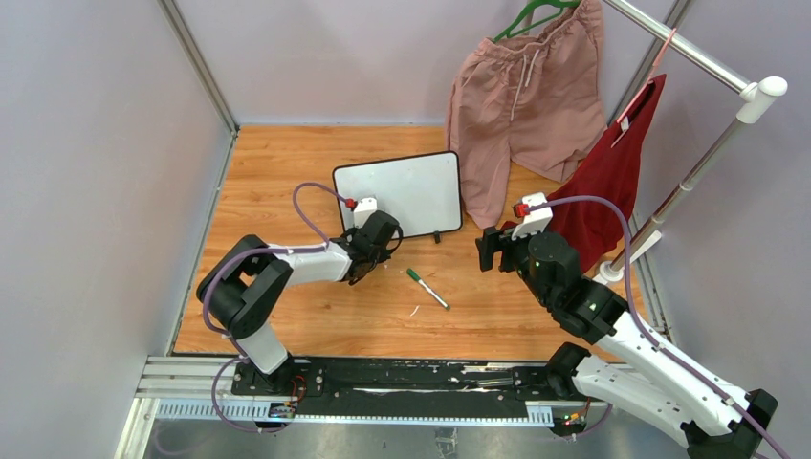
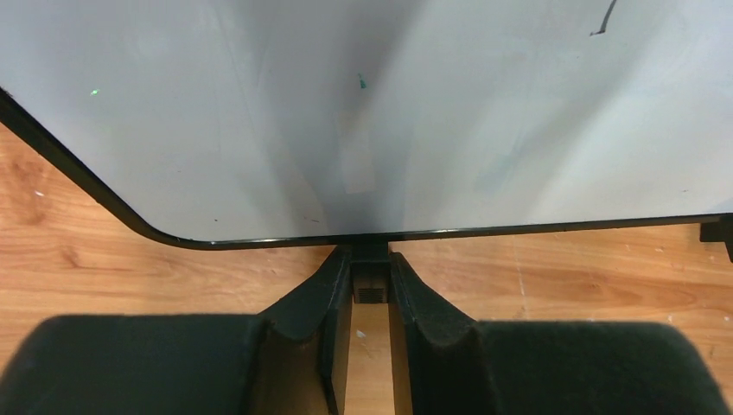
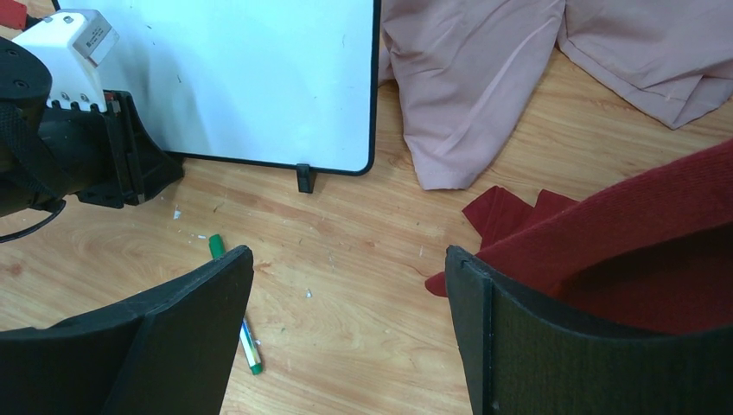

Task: Write a sentence on the whiteboard
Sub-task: Move the whiteboard stand to the center of the board.

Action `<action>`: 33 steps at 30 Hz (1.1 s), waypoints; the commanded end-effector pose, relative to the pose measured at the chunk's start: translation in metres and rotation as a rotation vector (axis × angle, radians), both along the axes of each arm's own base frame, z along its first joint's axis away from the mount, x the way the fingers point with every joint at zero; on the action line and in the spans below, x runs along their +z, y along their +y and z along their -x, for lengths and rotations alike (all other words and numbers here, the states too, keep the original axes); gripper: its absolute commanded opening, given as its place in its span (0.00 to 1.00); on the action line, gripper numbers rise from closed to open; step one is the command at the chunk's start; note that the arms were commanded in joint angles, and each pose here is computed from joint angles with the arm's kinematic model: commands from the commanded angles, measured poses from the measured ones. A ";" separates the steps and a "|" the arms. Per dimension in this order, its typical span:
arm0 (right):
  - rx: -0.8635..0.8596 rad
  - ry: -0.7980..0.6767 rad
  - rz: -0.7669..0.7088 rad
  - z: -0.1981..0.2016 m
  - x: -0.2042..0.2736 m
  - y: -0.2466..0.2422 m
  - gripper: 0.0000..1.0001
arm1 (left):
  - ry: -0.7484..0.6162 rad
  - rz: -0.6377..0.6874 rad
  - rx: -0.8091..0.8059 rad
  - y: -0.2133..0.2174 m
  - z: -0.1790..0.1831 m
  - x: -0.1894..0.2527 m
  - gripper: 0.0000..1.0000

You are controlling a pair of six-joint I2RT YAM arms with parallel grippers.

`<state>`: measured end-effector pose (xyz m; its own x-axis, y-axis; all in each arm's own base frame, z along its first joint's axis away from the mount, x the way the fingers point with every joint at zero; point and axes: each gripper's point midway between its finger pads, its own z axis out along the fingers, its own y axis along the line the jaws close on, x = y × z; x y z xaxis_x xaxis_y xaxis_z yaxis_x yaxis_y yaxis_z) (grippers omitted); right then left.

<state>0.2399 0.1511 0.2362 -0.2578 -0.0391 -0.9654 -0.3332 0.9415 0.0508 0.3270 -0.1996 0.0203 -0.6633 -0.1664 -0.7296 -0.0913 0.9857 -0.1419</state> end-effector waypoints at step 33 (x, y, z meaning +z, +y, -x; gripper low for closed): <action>0.062 0.014 -0.024 0.014 0.004 0.004 0.85 | -0.052 0.124 -0.185 0.014 0.077 0.107 0.96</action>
